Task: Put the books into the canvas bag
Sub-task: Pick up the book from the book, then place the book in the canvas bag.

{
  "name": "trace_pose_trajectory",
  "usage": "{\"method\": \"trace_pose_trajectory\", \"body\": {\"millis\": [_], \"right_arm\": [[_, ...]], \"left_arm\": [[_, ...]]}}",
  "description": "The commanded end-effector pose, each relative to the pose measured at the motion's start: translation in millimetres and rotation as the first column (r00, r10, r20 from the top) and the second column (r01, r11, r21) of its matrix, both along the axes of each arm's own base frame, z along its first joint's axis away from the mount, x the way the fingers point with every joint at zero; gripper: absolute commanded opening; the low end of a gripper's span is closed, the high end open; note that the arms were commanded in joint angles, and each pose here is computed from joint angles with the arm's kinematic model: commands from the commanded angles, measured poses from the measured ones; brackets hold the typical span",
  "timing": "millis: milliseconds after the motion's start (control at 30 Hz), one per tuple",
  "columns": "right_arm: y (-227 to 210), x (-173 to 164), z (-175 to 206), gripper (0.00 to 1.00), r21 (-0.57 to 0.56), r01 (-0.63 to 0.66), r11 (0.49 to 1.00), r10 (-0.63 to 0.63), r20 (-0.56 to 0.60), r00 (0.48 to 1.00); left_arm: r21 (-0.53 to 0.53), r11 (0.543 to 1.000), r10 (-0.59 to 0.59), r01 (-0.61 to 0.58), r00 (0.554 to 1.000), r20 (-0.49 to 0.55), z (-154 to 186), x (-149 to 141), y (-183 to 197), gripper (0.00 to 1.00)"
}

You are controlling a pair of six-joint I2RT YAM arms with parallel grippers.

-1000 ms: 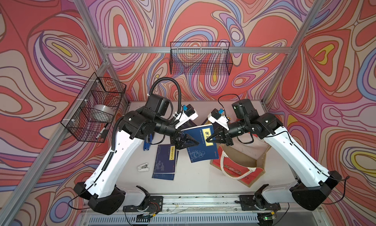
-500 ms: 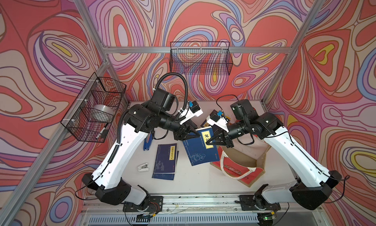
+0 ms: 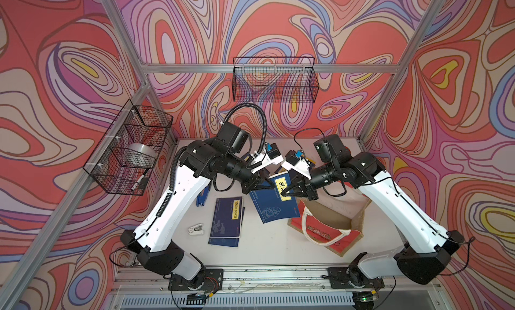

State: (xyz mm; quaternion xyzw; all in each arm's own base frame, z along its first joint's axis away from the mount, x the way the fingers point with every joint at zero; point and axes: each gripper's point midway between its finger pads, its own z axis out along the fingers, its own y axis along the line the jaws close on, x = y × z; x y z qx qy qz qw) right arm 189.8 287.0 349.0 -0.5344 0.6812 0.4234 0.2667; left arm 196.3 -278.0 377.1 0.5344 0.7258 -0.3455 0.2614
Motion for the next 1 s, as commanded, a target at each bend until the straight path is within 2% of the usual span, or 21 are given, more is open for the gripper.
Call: {"method": "trace_pose_trajectory", "body": {"millis": [0, 67, 100, 167, 233, 267, 333, 400, 500, 567, 600, 667, 767, 867, 967], "right_arm": [[1.3, 14.0, 9.7, 0.1, 0.021, 0.077, 0.997, -0.078, 0.066, 0.995], [-10.8, 39.0, 19.9, 0.52, 0.031, 0.253, 0.967, -0.255, 0.14, 0.957], [-19.8, 49.1, 27.8, 0.68, 0.048, 0.33, 0.943, -0.333, 0.168, 0.928], [-40.2, 66.4, 38.3, 0.81, 0.06, 0.475, 0.878, -0.477, 0.195, 0.857], [-64.2, 83.7, 38.7, 0.84, 0.016, 0.623, 0.782, -0.61, 0.219, 0.761], [-80.4, 93.3, 33.4, 0.86, -0.023, 0.704, 0.71, -0.682, 0.228, 0.695], [-118.3, 111.2, 23.1, 0.88, -0.088, 0.842, 0.532, -0.807, 0.246, 0.536], [-161.3, 120.0, 9.6, 0.9, -0.159, 0.926, 0.342, -0.888, 0.268, 0.374], [-224.8, 118.3, -2.9, 0.92, -0.213, 0.975, 0.068, -0.937, 0.322, 0.136], [-266.7, 107.6, 0.5, 0.96, -0.196, 0.975, -0.099, -0.944, 0.329, -0.03], [-285.2, 99.1, 4.4, 0.96, -0.179, 0.969, -0.172, -0.939, 0.326, -0.106], [-312.3, 82.1, 9.9, 0.98, -0.158, 0.949, -0.274, -0.926, 0.308, -0.216], [-334.1, 64.2, 0.4, 0.98, -0.206, 0.907, -0.366, -0.9, 0.326, -0.289], [-342.1, 55.9, -13.7, 0.98, -0.246, 0.879, -0.409, -0.889, 0.325, -0.323], [-349.7, 50.8, -17.6, 0.98, -0.25, 0.868, -0.429, -0.89, 0.283, -0.359]], "left_arm": [[0.027, 0.999, 0.036, -0.037, 0.997, 0.063, 1.8, 6.7, 7.0, 0.0], [0.047, 0.993, 0.101, -0.107, 0.989, 0.112, -1.0, 19.0, 12.6, 0.0], [0.058, 0.986, 0.149, -0.159, 0.978, 0.149, -2.2, 27.9, 16.8, 0.0], [0.063, 0.972, 0.209, -0.225, 0.959, 0.193, -4.6, 37.4, 23.7, 0.0], [0.042, 0.967, 0.238, -0.252, 0.949, 0.205, -2.1, 38.9, 26.2, 0.0], [0.02, 0.966, 0.25, -0.259, 0.947, 0.202, 0.8, 38.3, 25.5, 0.0], [-0.024, 0.964, 0.265, -0.265, 0.947, 0.181, 7.8, 36.8, 21.8, 0.0], [-0.086, 0.961, 0.275, -0.265, 0.952, 0.138, 19.7, 35.1, 14.0, 0.0], [-0.161, 0.949, 0.285, -0.27, 0.955, 0.08, 39.7, 34.7, 4.0, 0.0], [-0.201, 0.943, 0.278, -0.264, 0.96, 0.042, 54.0, 33.2, -2.3, 0.0], [-0.219, 0.942, 0.264, -0.252, 0.964, 0.025, 61.0, 31.3, -5.9, 0.0], [-0.241, 0.942, 0.237, -0.232, 0.971, -0.006, 70.9, 28.7, -13.4, 0.0], [-0.245, 0.948, 0.204, -0.202, 0.979, -0.016, 77.7, 25.6, -34.9, 0.0], [-0.222, 0.956, 0.194, -0.19, 0.981, -0.005, 75.7, 22.2, -68.7, 0.0], [-0.189, 0.959, 0.223, -0.213, 0.974, 0.032, 65.4, 25.9, -102.6, 0.0]]}}
